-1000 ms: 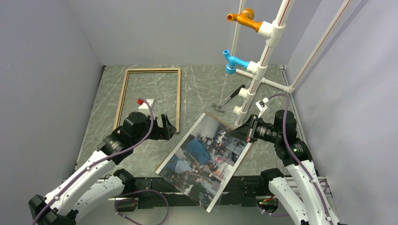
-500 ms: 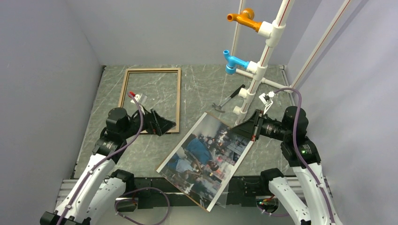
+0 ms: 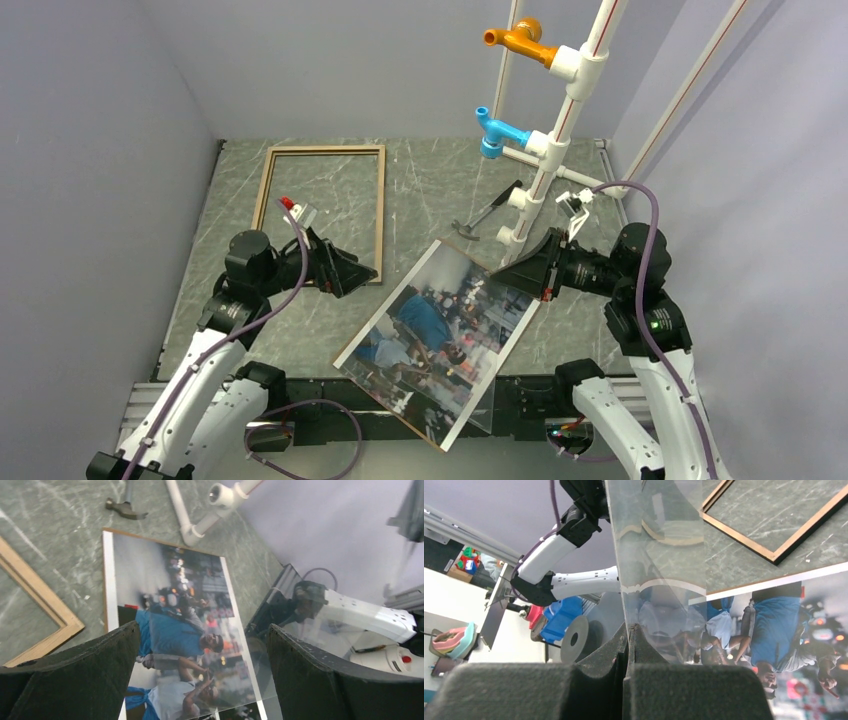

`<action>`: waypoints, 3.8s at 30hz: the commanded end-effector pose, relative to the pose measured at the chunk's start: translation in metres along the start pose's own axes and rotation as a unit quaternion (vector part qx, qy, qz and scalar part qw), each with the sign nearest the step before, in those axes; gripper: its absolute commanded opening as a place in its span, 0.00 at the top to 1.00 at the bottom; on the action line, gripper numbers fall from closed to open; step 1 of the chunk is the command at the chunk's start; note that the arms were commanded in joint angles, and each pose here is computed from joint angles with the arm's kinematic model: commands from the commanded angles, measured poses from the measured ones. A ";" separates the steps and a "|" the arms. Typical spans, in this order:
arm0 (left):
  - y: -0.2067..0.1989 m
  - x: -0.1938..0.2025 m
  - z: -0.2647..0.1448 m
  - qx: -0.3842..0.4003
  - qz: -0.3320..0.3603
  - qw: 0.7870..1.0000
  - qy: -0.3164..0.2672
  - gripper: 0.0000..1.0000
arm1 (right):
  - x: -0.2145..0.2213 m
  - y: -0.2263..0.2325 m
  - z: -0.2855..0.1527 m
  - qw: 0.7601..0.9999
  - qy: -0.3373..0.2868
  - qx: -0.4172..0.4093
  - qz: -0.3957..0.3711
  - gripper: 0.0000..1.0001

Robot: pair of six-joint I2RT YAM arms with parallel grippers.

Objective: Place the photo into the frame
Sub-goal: Pick up the photo frame item at the center of the board.

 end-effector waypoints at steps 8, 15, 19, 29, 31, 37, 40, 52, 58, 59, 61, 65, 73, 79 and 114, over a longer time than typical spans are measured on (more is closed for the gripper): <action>-0.022 -0.014 -0.007 0.047 0.055 0.997 -0.038 0.01 | -0.019 0.029 -0.005 0.997 -0.012 -0.052 -0.051 1.00; -0.055 -0.013 -0.021 0.137 0.109 0.984 -0.034 0.03 | -0.020 0.031 -0.006 0.997 -0.007 -0.053 -0.058 1.00; -0.067 -0.010 -0.028 0.166 0.119 0.979 -0.024 0.09 | -0.022 0.030 -0.006 0.997 -0.006 -0.051 -0.059 1.00; -0.075 -0.002 -0.042 0.149 0.122 0.981 -0.002 0.20 | -0.019 0.015 -0.002 0.999 -0.004 -0.018 -0.051 1.00; -0.075 -0.005 -0.047 0.116 0.130 0.985 -0.019 0.12 | -0.018 0.013 -0.001 0.999 -0.002 -0.012 -0.051 1.00; -0.071 -0.010 -0.060 0.042 0.140 0.988 -0.058 0.01 | -0.016 0.009 0.000 0.999 -0.002 -0.010 -0.048 1.00; -0.073 -0.010 -0.061 0.044 0.141 0.987 -0.063 0.00 | -0.017 0.009 0.000 0.999 -0.006 -0.016 -0.049 1.00; -0.085 -0.005 -0.065 0.086 0.152 0.984 -0.045 0.07 | -0.018 0.002 0.002 0.999 -0.021 0.006 -0.042 1.00; -0.094 0.005 -0.068 0.131 0.158 0.979 -0.009 0.19 | -0.017 -0.008 0.006 0.999 -0.021 0.016 -0.033 1.00; -0.096 0.006 -0.068 0.137 0.159 0.978 -0.004 0.20 | -0.017 -0.009 0.007 0.999 -0.021 0.018 -0.031 1.00; -0.096 0.006 -0.068 0.141 0.156 0.978 0.000 0.24 | -0.017 -0.011 0.007 0.999 -0.023 0.020 -0.030 1.00; -0.098 0.005 -0.067 0.151 0.155 0.976 0.001 0.36 | -0.017 -0.012 0.008 0.999 -0.022 0.020 -0.031 1.00; -0.102 0.005 -0.071 0.148 0.161 0.976 0.004 0.42 | -0.014 -0.016 0.008 0.999 -0.020 0.022 -0.038 1.00; -0.098 0.003 -0.074 0.115 0.163 0.980 -0.011 0.46 | -0.014 -0.017 0.009 0.999 -0.028 0.026 -0.037 1.00; -0.127 -0.022 -0.078 0.142 0.141 0.979 -0.044 1.00 | -0.001 -0.018 0.010 0.997 -0.038 -0.015 -0.062 0.07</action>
Point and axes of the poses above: each gripper's point midway between its finger pads, its own z axis out along the fingers, its own y axis along the line the jaws close on, x = y × z, the point moved 5 cm from there along -z, back along the fingers, and after that the axes turned 8 degrees about -z, right-handed, at the moved point
